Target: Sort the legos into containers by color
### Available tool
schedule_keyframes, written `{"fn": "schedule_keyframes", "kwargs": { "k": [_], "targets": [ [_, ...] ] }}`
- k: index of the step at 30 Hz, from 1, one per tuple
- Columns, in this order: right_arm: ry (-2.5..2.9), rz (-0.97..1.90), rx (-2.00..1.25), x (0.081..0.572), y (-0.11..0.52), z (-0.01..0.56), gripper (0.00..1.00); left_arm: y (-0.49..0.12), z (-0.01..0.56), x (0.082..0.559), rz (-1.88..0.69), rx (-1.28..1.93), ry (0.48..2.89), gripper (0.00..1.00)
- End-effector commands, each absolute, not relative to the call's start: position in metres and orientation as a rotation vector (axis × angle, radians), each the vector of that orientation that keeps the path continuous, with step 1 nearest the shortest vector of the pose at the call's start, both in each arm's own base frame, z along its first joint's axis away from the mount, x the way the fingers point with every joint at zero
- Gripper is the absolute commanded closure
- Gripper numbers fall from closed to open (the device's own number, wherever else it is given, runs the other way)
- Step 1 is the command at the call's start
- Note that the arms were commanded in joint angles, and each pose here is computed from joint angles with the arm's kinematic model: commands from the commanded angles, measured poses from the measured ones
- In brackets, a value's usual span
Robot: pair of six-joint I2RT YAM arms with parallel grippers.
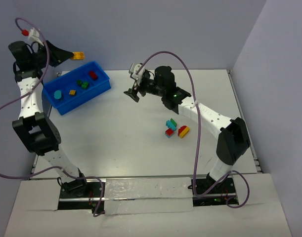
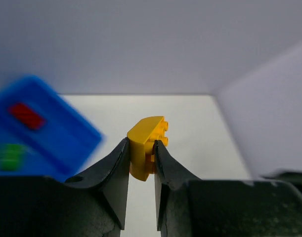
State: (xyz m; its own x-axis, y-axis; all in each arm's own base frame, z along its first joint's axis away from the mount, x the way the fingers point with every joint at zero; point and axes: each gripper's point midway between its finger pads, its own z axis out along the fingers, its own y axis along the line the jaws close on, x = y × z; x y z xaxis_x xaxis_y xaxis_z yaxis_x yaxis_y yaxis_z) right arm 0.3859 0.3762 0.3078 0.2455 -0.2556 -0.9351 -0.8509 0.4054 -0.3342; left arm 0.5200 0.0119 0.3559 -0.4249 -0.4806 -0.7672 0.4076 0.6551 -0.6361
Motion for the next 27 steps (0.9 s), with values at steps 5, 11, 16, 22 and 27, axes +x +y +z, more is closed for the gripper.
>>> {"fn": "schedule_keyframes", "kwargs": {
  "k": [5, 11, 16, 22, 27],
  "targets": [
    [1.506, 0.546, -0.946, 0.406, 0.326, 0.308, 0.05, 0.123, 0.261, 0.566, -0.15, -0.179, 1.984, 1.0],
    [1.591, 0.504, -0.878, 0.421, 0.296, 0.298, 0.05, 0.153, 0.229, 0.576, 0.023, -0.227, 2.027, 1.0],
    [1.622, 0.482, -0.889, 0.421, 0.286, 0.287, 0.04, 0.164, 0.203, 0.582, 0.102, -0.198, 2.102, 1.0],
    [1.648, 0.472, -0.885, 0.425, 0.282, 0.28, 0.03, 0.17, 0.18, 0.594, 0.145, -0.177, 2.111, 1.0],
    [1.655, 0.465, -0.889, 0.427, 0.28, 0.28, 0.02, 0.168, 0.164, 0.606, 0.144, -0.144, 2.122, 0.97]
  ]
}}
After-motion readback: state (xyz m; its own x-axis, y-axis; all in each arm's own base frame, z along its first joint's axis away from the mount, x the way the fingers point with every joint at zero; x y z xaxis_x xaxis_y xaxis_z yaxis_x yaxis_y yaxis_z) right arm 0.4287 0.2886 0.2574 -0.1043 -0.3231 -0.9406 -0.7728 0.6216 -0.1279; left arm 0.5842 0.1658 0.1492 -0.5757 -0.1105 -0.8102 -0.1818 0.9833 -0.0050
